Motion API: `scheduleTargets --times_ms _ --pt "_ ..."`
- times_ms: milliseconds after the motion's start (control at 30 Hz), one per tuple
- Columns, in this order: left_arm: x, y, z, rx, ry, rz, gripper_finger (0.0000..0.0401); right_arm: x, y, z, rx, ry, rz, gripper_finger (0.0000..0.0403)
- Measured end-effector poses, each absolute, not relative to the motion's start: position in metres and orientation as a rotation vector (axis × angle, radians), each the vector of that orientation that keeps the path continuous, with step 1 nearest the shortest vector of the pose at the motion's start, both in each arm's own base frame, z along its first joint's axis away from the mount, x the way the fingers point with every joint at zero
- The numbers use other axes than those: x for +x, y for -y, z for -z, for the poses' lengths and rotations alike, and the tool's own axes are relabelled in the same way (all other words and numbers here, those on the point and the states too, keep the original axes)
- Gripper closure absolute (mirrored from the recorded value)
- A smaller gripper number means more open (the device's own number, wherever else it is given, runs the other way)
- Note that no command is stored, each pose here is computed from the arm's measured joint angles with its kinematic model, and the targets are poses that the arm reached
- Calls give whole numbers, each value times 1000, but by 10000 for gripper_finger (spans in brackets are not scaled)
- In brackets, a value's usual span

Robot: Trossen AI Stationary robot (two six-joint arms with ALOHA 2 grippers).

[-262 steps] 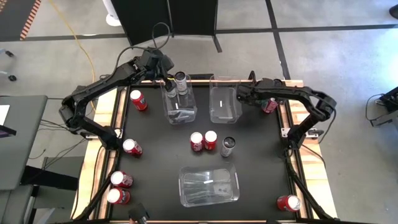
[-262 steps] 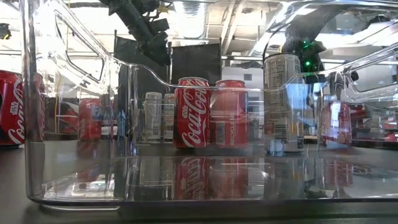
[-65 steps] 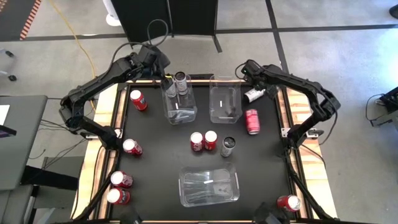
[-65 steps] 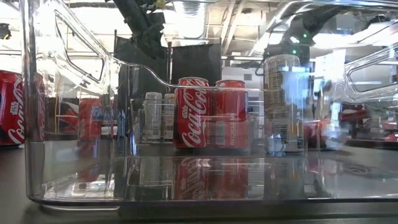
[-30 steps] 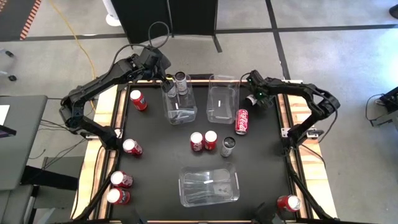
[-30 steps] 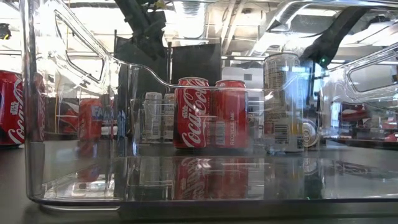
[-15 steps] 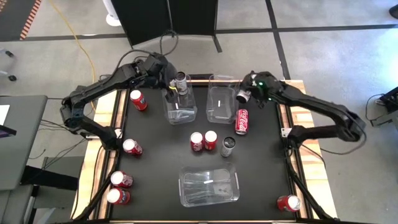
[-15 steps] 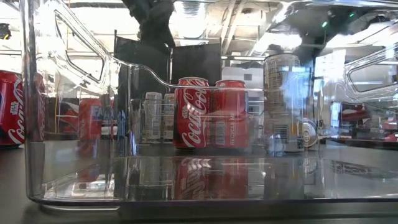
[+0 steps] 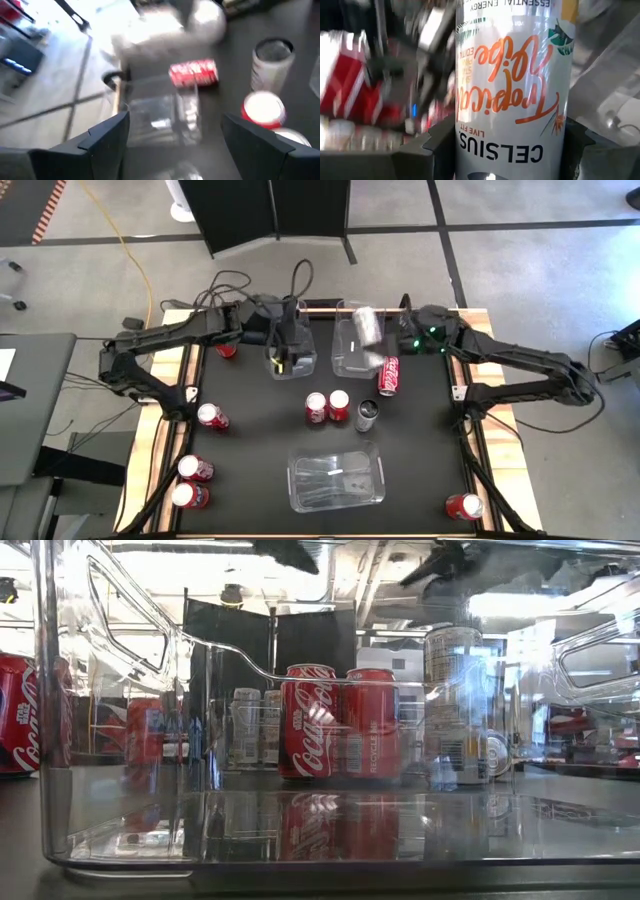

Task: Sort soda cans
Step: Put the top white soda can into the left transparent bin

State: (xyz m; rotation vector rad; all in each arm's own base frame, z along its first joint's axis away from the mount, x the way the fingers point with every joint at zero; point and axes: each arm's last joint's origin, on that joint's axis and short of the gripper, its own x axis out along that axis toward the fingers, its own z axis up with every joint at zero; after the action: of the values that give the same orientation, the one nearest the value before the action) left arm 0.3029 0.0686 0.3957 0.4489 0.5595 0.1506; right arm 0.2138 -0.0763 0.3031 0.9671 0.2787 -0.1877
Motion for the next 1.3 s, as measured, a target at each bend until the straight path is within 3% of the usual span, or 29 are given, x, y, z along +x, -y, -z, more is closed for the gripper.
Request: scheduleTargets --times_ms 100,300,767,1300 --pt "306 -61 -399 301 -499 -186 92 226 65 -298 912 -337 61 157" --pt "306 -61 -392 -91 -499 -76 85 247 47 -292 786 -417 -50 158" --pt "306 -56 -393 -295 -497 2 5 299 45 -308 544 -535 -249 158" --pt "306 -56 -394 -310 -482 72 11 313 50 -336 446 -484 -276 158"
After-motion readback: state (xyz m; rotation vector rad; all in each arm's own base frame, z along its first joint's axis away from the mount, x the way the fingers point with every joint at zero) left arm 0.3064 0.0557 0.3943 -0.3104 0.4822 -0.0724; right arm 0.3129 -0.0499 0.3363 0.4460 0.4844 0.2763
